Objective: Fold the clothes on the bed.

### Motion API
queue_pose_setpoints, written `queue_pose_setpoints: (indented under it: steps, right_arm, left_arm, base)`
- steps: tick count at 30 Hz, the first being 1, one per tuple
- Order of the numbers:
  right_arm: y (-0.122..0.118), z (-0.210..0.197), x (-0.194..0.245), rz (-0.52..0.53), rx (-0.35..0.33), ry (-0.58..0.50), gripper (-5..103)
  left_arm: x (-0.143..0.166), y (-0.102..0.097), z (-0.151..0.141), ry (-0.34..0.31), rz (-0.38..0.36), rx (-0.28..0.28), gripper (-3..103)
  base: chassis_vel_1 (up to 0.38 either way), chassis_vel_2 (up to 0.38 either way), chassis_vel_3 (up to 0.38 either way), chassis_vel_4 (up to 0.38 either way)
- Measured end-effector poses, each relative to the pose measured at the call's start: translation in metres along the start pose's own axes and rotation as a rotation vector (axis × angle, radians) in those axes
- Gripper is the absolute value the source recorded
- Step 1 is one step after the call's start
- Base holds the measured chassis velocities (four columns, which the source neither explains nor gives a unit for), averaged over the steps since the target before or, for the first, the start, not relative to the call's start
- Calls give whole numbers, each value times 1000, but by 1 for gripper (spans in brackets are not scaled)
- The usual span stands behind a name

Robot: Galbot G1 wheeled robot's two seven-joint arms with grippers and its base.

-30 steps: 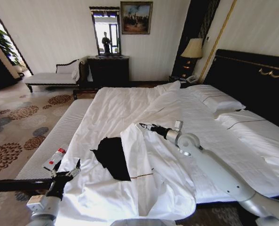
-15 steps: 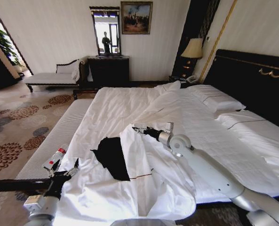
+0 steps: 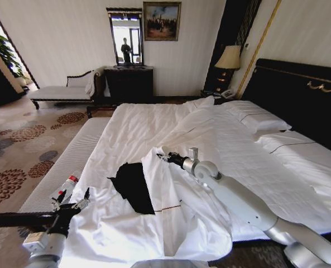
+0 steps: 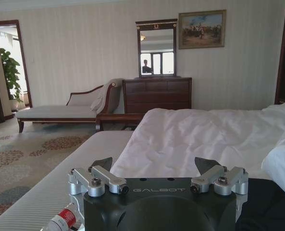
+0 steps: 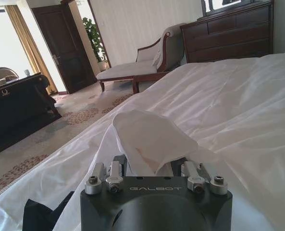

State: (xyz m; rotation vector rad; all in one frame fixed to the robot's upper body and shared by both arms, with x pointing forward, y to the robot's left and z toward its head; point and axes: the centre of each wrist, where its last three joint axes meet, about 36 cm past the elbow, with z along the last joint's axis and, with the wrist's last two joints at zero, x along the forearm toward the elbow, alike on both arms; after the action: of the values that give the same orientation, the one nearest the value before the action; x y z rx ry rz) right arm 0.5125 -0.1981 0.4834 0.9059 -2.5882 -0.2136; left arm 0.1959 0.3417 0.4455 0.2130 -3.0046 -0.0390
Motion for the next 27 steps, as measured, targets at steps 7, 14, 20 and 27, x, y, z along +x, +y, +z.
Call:
queue_pose_setpoints:
  steps: [7,14,20,27]
  right_arm:
    - [1,3,6,-1,-15,-15,21]
    - [4,2,13,-6,-16,-26,2]
    - [10,5,20,-10,-13,-34,0]
    - [12,10,24,5,-15,-46,0]
  left_arm:
    - [0,1,1,-3,-2,3,97]
    - [0,0,-1,-9,-7,11,96]
    - [2,-2,-3,-20,-7,12,98]
    - [2,-2,-5,-27,-7,10,98]
  base:
    - [0,0,0,0]
    - [0,0,0,0]
    - [0,0,0,0]
    - [0,0,0,0]
